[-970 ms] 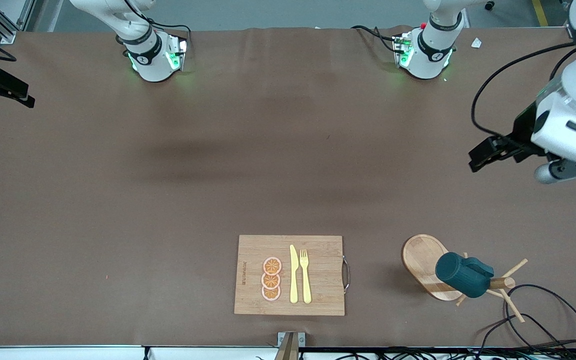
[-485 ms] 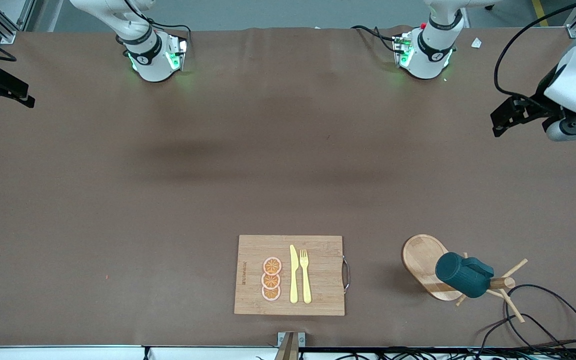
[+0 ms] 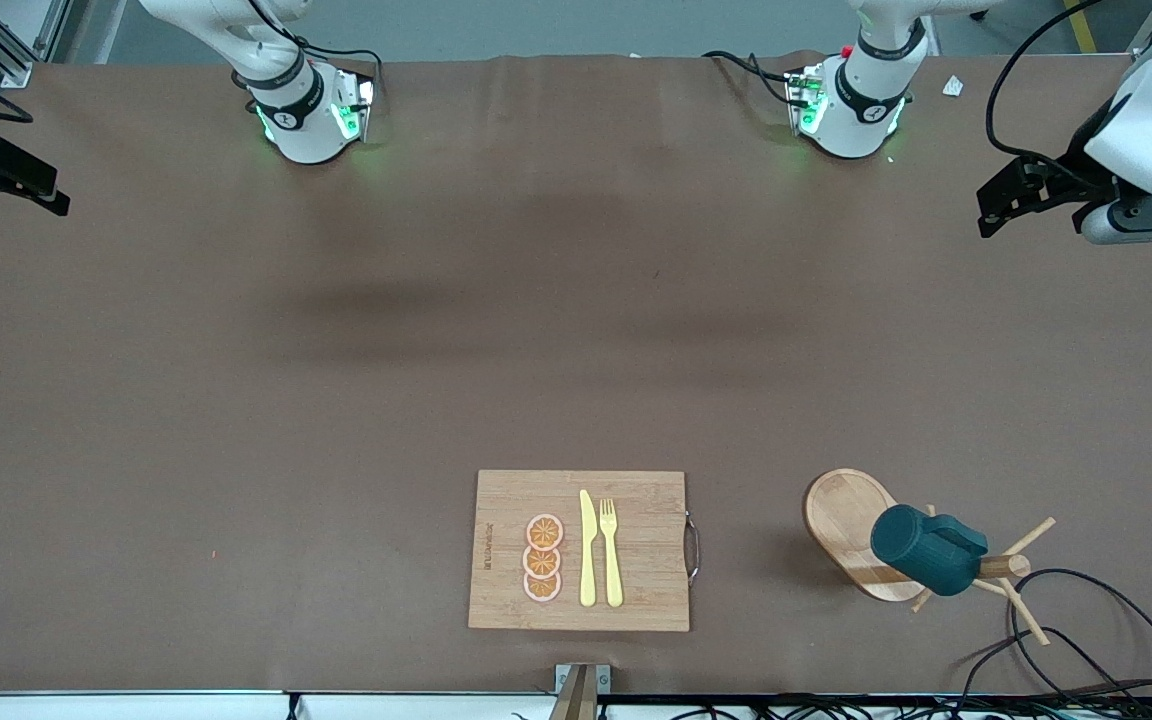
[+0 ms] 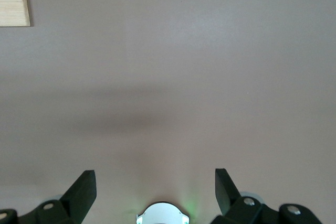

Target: Pass cup and hang on rack

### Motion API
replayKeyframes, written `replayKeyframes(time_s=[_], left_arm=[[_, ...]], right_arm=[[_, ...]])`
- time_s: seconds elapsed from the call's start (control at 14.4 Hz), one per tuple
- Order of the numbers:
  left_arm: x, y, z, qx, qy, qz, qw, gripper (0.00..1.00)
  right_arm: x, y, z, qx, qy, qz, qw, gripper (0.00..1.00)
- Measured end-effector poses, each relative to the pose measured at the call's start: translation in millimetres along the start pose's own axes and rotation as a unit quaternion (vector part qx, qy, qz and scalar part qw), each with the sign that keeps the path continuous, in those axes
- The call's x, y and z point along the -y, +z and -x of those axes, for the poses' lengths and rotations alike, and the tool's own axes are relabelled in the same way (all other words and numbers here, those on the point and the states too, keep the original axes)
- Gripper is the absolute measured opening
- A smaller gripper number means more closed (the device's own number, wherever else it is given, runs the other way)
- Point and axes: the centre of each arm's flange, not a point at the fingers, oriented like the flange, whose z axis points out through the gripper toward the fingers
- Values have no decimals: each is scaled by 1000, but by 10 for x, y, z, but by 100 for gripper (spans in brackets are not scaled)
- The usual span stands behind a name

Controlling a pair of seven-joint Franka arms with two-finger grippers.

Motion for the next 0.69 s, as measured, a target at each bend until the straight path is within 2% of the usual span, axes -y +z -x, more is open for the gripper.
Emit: replayKeyframes(time_s=[0.69], left_arm=[[84, -106, 59, -11, 42, 3, 999, 100]], right_arm=[[0, 0, 0, 0, 0, 0, 1000, 100]])
